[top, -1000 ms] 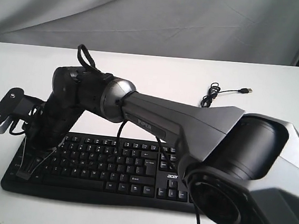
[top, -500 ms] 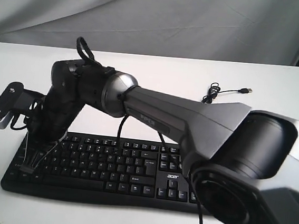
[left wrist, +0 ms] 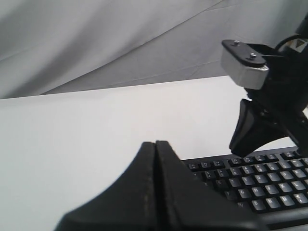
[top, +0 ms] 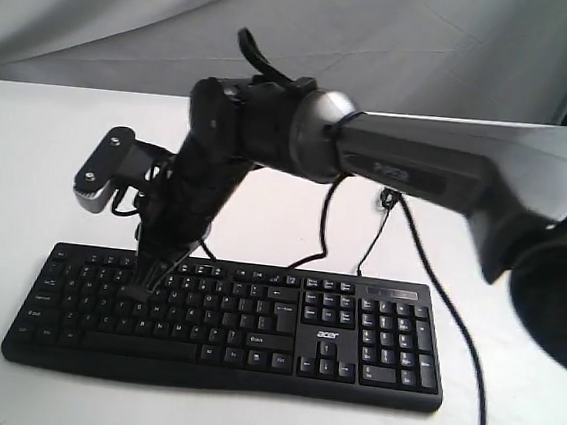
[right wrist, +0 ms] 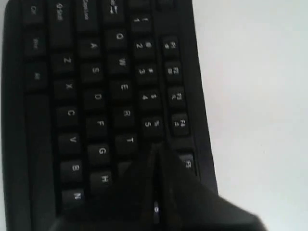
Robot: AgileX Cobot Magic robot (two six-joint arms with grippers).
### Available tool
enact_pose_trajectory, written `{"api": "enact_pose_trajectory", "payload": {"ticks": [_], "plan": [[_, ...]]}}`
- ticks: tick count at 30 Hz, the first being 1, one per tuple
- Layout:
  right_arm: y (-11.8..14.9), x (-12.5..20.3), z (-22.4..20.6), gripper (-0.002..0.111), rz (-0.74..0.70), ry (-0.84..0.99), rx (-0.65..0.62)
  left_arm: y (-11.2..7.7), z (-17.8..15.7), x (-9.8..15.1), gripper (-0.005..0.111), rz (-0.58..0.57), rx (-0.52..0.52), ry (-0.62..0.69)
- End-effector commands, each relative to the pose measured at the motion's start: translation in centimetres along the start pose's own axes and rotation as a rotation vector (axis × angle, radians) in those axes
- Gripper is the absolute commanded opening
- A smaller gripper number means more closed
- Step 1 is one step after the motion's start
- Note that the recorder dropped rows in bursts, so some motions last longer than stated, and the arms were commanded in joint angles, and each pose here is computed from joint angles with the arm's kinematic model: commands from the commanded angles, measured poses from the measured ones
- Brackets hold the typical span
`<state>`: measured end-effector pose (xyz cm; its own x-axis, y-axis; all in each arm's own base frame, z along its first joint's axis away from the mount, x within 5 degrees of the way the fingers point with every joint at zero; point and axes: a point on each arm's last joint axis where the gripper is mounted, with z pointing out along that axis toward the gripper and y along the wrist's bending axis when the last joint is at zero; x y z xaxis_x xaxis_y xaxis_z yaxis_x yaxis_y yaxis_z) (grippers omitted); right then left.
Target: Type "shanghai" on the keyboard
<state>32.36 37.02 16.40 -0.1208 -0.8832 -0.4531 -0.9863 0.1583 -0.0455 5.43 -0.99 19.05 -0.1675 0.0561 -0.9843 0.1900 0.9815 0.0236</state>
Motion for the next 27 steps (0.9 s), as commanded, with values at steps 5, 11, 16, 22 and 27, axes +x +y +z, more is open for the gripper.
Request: {"api": "enact_pose_trajectory", "payload": {"ticks": [5, 11, 16, 22, 27], "plan": [[1.1, 3.3, -3.2, 0.0, 0.06, -0.099, 0.012, 0.0, 0.0, 0.1, 0.0, -0.001, 0.004, -0.004], [0.9, 5.1, -2.3, 0.0, 0.084, -0.07, 0.008, 0.0, 0.0, 0.1, 0.0, -0.001, 0.004, -0.004], [0.9, 5.1, -2.3, 0.0, 0.077, -0.073, 0.01, 0.0, 0.0, 0.1, 0.0, -0.001, 0.004, -0.004], [0.9, 5.2, -1.0, 0.0, 0.093, -0.096, -0.015, 0.0, 0.0, 0.1, 0.0, -0.001, 0.004, -0.004], [0.8, 5.4, -0.5, 0.0, 0.093, -0.091, -0.011, 0.0, 0.0, 0.1, 0.0, -0.001, 0.004, -0.004]]}}
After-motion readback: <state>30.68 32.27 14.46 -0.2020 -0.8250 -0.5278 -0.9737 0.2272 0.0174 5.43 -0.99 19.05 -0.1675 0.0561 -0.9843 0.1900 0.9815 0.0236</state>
